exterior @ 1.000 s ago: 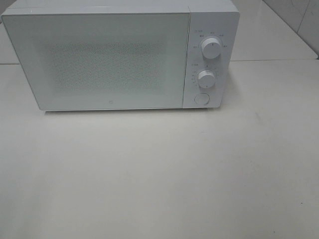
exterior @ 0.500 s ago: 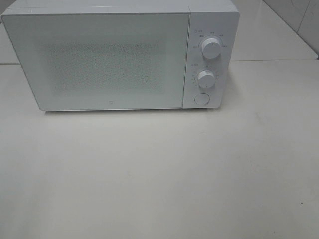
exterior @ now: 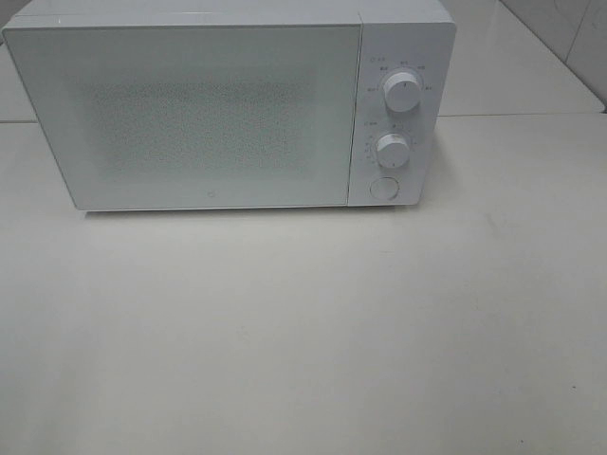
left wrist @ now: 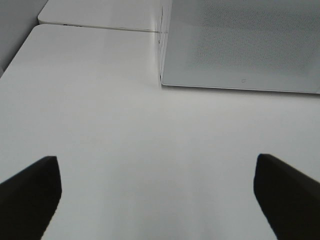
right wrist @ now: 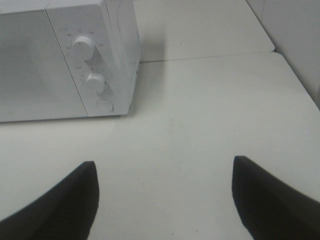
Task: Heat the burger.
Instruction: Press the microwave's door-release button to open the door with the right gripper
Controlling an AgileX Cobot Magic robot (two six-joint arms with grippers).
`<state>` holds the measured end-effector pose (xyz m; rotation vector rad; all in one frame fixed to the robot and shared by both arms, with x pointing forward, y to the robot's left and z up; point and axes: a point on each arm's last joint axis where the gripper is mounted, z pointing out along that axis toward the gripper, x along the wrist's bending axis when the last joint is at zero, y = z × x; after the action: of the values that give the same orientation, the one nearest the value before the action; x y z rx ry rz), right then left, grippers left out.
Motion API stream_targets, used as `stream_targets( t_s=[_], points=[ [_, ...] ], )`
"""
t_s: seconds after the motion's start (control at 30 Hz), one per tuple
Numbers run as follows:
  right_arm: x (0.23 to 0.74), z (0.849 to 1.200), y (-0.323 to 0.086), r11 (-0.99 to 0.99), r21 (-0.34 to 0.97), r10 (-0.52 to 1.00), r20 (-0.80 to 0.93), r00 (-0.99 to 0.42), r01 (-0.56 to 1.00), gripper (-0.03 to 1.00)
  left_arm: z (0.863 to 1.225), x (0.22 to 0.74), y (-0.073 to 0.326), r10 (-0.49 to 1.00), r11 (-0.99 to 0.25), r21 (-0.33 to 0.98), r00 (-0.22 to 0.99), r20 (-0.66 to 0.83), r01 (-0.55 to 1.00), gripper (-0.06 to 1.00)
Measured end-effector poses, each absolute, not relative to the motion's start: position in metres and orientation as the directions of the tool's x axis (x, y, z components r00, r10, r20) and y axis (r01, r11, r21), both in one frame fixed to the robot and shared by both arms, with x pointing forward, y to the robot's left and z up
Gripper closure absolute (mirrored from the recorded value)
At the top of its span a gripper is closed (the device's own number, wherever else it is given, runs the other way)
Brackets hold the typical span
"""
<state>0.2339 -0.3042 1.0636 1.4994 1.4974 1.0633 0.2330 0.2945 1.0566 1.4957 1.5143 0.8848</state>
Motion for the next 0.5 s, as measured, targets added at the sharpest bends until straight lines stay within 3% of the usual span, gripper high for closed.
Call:
stream_targets(
  t_s=[0.5],
  points=[
    [0.301,1.079,-0.296,-0.016,0.911,0.998,0.037,-0.044,0.411,0.27,1.057,0.233,0.294,0.997,0.051,0.903,0.033,-0.072,0.427,-0.05]
  ],
)
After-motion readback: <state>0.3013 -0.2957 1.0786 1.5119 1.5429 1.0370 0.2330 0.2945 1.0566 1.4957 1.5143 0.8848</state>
